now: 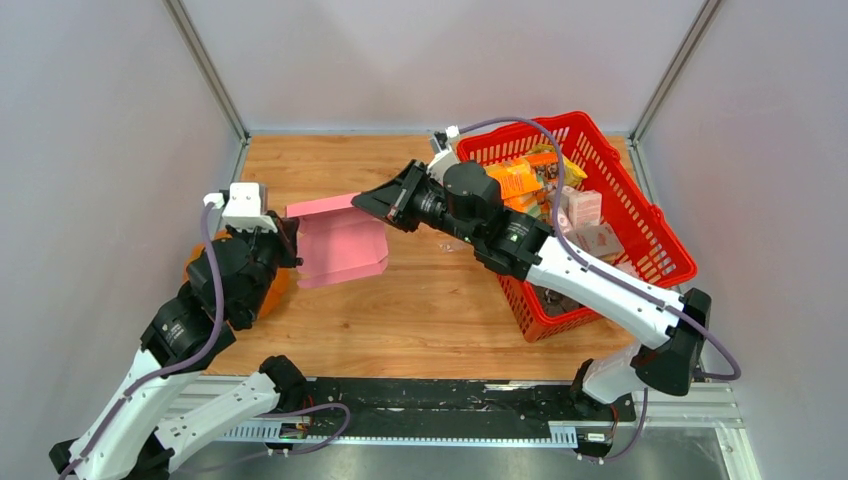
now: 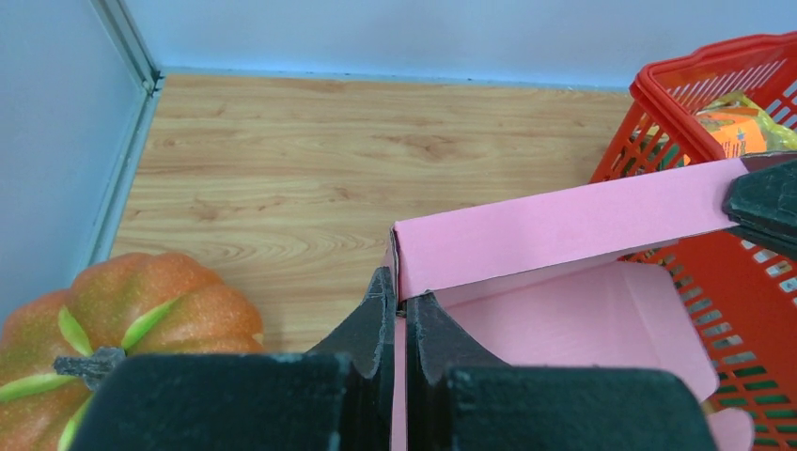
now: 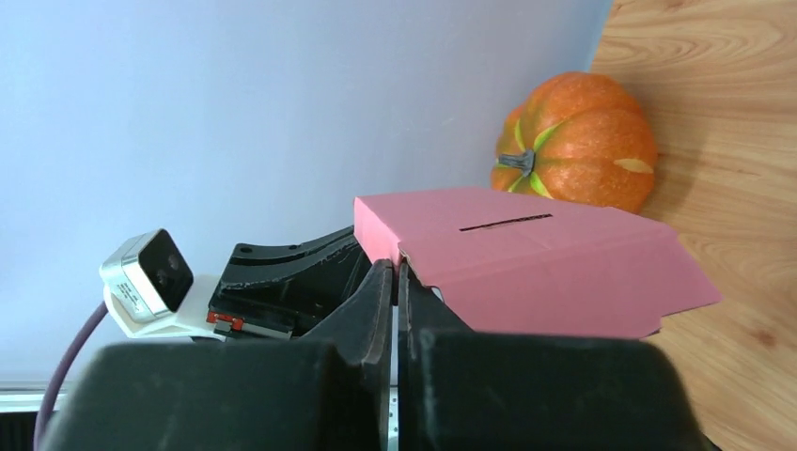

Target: Fold the paper box

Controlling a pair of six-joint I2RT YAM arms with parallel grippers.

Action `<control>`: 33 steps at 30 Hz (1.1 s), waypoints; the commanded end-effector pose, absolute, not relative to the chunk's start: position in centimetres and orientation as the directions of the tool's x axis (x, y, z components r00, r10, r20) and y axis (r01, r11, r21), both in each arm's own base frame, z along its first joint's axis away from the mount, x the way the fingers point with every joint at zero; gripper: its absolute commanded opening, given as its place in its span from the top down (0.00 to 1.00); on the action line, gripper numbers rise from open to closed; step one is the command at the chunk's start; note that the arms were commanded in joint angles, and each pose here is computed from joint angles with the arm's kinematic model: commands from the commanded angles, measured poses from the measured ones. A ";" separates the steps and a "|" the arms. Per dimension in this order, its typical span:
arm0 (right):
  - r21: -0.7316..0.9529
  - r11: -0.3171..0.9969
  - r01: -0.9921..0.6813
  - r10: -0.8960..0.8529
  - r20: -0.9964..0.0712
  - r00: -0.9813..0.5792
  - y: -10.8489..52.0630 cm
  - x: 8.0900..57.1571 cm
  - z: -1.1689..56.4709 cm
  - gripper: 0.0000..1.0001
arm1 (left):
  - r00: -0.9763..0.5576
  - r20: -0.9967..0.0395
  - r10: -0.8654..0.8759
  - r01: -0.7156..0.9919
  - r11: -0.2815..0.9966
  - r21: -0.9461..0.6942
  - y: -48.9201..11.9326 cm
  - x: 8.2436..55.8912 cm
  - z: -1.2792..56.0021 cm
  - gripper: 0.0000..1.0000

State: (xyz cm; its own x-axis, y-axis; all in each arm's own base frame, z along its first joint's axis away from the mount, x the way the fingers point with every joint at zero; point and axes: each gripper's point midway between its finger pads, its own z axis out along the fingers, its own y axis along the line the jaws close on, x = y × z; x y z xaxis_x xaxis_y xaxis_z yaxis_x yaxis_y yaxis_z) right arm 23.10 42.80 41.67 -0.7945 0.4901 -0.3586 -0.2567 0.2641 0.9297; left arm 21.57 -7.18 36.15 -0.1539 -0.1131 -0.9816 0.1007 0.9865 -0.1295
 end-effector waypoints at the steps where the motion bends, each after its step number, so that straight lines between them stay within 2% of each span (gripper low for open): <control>1: 0.940 0.039 -0.338 0.517 -0.309 -0.799 41.4 22.4 46.6 0.93 | -0.116 -0.973 -0.200 0.103 0.972 -0.212 -7.3 21.4 37.5 1.00; 2: 0.919 0.051 -0.392 0.510 -0.362 -0.781 41.0 22.5 47.6 0.71 | -0.116 -0.972 -0.204 0.095 0.972 -0.215 -7.2 21.5 37.5 1.00; 3: 0.884 0.189 -0.428 0.456 -0.464 -0.759 40.7 22.6 44.9 0.45 | -0.109 -0.972 -0.210 0.087 0.972 -0.220 -6.9 21.4 37.7 1.00; 6: 0.780 0.342 -0.525 0.346 -0.624 -0.701 38.9 21.7 41.6 0.41 | -0.100 -0.972 -0.211 0.063 0.974 -0.218 -6.3 21.3 37.7 1.00; 8: 0.734 0.373 -0.568 0.306 -0.675 -0.671 38.1 20.8 40.4 0.41 | -0.096 -0.972 -0.215 0.048 0.974 -0.220 -6.0 21.3 37.8 1.00; 11: 0.678 0.441 -0.588 0.307 -0.730 -0.611 36.2 20.5 38.1 0.43 | -0.091 -0.966 -0.243 0.041 0.968 -0.247 -5.8 21.1 38.0 1.00; 17: 0.664 0.416 -0.622 0.330 -0.747 -0.577 35.1 20.6 38.8 0.52 | -0.094 -0.946 -0.311 0.085 0.944 -0.318 -6.7 20.8 38.7 1.00; 19: 0.686 0.362 -0.631 0.335 -0.727 -0.599 35.1 20.5 39.6 0.57 | -0.093 -0.941 -0.325 0.092 0.938 -0.333 -6.7 20.6 38.9 1.00; 20: 0.699 0.341 -0.629 0.350 -0.715 -0.605 35.1 20.4 40.1 0.61 | -0.094 -0.936 -0.338 0.090 0.934 -0.346 -6.8 20.6 38.9 1.00; 21: 0.703 0.332 -0.629 0.358 -0.711 -0.605 35.1 20.5 40.3 0.70 | -0.090 -0.933 -0.349 0.091 0.930 -0.357 -6.7 20.5 39.0 1.00; 23: 0.714 0.328 -0.619 0.373 -0.699 -0.610 35.2 20.7 40.3 0.76 | -0.087 -0.920 -0.381 0.102 0.916 -0.389 -6.9 20.3 39.3 1.00; 27: 0.728 0.312 -0.611 0.374 -0.685 -0.625 36.0 21.1 40.7 0.99 | -0.098 -0.900 -0.426 0.119 0.893 -0.435 -7.5 20.3 39.3 1.00; 33: 0.747 0.293 -0.597 0.416 -0.661 -0.624 36.6 21.8 42.0 1.00 | -0.110 -0.874 -0.473 0.131 0.865 -0.484 -8.2 20.3 39.2 1.00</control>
State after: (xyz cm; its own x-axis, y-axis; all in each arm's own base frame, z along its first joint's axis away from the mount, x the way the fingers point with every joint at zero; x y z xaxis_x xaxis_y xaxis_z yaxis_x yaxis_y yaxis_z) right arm 21.67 36.23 37.81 -0.6571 0.3426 -0.6715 -0.5641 0.3673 0.7395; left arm 20.43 -7.60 37.67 -0.1340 -0.3865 -0.9125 0.1009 0.9107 -0.4005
